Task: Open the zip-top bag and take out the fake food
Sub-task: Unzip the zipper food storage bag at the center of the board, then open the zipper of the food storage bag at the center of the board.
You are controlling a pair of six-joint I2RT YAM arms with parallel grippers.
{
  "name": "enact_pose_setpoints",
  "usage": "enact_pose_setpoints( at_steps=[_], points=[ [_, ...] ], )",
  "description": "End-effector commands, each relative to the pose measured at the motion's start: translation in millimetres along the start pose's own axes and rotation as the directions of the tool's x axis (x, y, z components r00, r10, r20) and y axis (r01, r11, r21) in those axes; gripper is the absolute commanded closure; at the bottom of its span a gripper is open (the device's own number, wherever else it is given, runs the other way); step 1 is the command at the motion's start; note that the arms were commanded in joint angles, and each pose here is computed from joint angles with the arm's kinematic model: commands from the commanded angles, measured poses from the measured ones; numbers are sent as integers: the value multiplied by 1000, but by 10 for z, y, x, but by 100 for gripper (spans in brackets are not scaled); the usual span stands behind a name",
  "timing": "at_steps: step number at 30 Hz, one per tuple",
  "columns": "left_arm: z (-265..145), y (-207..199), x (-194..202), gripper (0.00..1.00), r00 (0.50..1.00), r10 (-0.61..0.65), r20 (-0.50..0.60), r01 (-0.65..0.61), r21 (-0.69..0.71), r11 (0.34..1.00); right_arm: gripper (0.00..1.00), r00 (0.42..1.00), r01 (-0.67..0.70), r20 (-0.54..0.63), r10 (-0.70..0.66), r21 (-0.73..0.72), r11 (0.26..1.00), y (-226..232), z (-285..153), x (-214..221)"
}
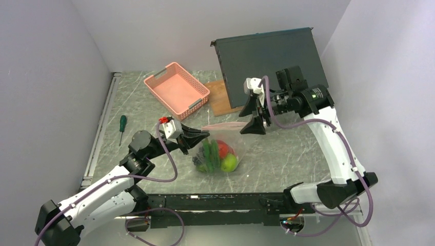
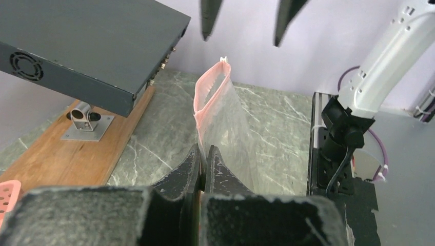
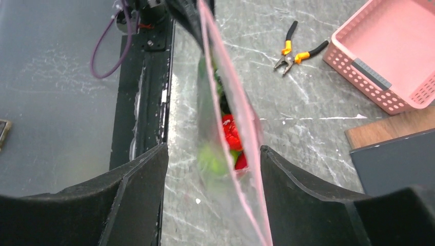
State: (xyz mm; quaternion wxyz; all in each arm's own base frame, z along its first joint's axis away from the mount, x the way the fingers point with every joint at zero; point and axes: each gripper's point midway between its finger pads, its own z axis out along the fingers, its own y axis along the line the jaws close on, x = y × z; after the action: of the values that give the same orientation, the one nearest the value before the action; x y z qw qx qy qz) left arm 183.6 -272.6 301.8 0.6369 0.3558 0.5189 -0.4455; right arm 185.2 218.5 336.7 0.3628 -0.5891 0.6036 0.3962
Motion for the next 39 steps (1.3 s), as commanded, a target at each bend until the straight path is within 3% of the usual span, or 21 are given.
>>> enact_pose_setpoints(
  at_steps=[1,9,26,32,35,36,38,39],
  points=[
    [-4,-158,-210,100,996,91,22,-93,98,991,37,998,26,53,-29,52,998,-170,-30,-317],
    [-80,-225,-146,100,992,130,-8,-127,131,983,47,1000,-22,-2,22,55,998,-259,80,-33],
    [-203,-309,-14,100,995,97,-17,-94,145,985,50,995,11,-95,-13,-21,1000,-160,289,245],
    [-234,-321,-15,100,997,84,0,-83,136,987,58,992,-3,-129,-7,-78,997,-86,446,366],
    [-249,-313,-16,100,997,77,2,-76,125,989,68,988,-6,-151,-7,-85,996,-66,498,429],
    [-252,-311,-8,100,997,72,2,-71,122,990,74,988,-8,-156,-5,-81,997,-76,506,438],
    [-253,-306,3,100,998,57,7,-58,116,992,98,987,-11,-160,1,-65,998,-98,499,431],
    [-253,-298,16,100,999,45,7,-46,108,993,100,987,-14,-158,7,-43,999,-125,485,409]
  ],
)
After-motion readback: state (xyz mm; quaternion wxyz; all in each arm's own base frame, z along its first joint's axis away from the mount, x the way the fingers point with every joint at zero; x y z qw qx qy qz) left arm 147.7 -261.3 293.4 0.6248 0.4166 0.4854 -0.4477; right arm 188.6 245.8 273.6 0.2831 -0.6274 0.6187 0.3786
